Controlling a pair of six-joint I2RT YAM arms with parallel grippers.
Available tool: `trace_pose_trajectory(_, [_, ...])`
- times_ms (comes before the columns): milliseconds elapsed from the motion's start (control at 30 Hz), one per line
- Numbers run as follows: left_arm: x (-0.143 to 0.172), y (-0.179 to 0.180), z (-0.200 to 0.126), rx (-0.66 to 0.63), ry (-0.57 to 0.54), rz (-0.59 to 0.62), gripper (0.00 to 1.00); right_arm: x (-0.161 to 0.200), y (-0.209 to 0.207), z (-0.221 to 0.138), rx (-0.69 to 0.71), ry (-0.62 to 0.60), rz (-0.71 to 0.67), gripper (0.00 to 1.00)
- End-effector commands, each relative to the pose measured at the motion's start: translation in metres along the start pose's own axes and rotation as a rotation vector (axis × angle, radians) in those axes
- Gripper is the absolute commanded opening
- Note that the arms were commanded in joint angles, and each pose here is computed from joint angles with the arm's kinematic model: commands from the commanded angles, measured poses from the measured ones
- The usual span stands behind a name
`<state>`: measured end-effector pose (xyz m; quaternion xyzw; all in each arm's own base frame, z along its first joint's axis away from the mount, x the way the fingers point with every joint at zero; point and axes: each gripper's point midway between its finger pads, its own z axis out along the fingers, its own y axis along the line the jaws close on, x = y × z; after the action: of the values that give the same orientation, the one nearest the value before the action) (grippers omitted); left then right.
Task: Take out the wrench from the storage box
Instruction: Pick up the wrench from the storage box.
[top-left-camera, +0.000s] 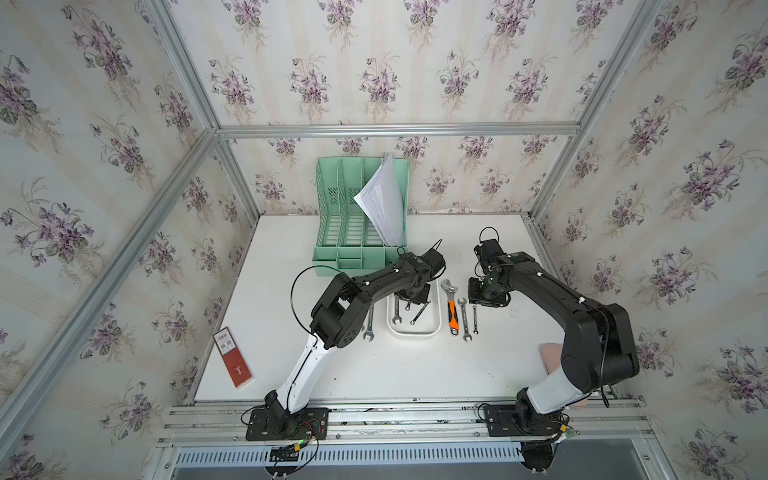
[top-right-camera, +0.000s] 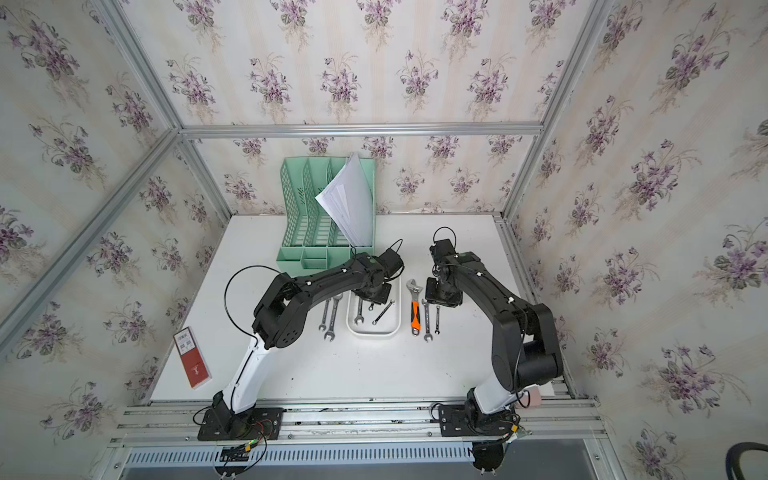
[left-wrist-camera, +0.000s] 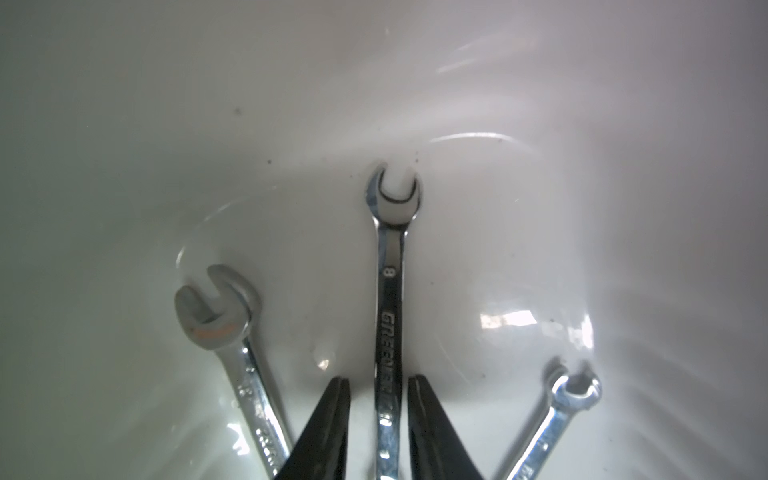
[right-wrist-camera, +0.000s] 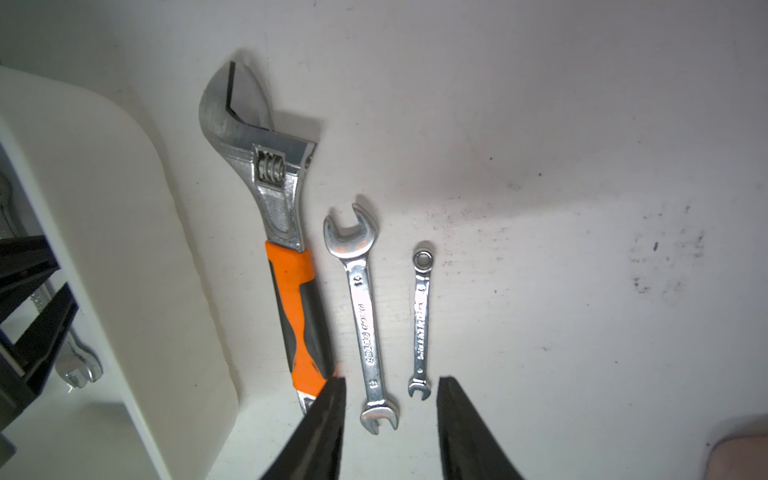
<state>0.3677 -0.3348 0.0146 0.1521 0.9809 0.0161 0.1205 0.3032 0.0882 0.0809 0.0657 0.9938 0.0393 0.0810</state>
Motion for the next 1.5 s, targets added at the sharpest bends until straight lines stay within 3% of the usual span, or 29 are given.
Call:
trace_pose_trajectory(0, [0.028, 0.002, 0.012, -0.011, 0.132, 0.059, 0.3, 0.002, 0.0, -0.001, 0.001, 0.008, -0.007, 0.42])
trace_pose_trajectory(233, [0.039, -0.002, 0.013, 0.011, 0.208, 0.083, 0.29, 0.001, 0.0, -0.003, -0.001, 0.005, -0.006, 0.42])
trace_pose_trajectory(600, [0.028, 0.004, 0.004, -0.007, 0.177, 0.072, 0.19, 0.0, 0.0, -0.009, 0.0, -0.004, -0.009, 0.42])
trace_pose_trajectory(1133, [0.009, 0.008, -0.038, 0.013, 0.078, 0.043, 0.15, -0.004, 0.0, -0.02, -0.002, -0.026, -0.006, 0.42])
trace_pose_trajectory(1467, [-0.007, 0.022, -0.086, 0.044, 0.008, 0.006, 0.15, -0.004, 0.001, -0.022, -0.008, -0.032, -0.004, 0.42])
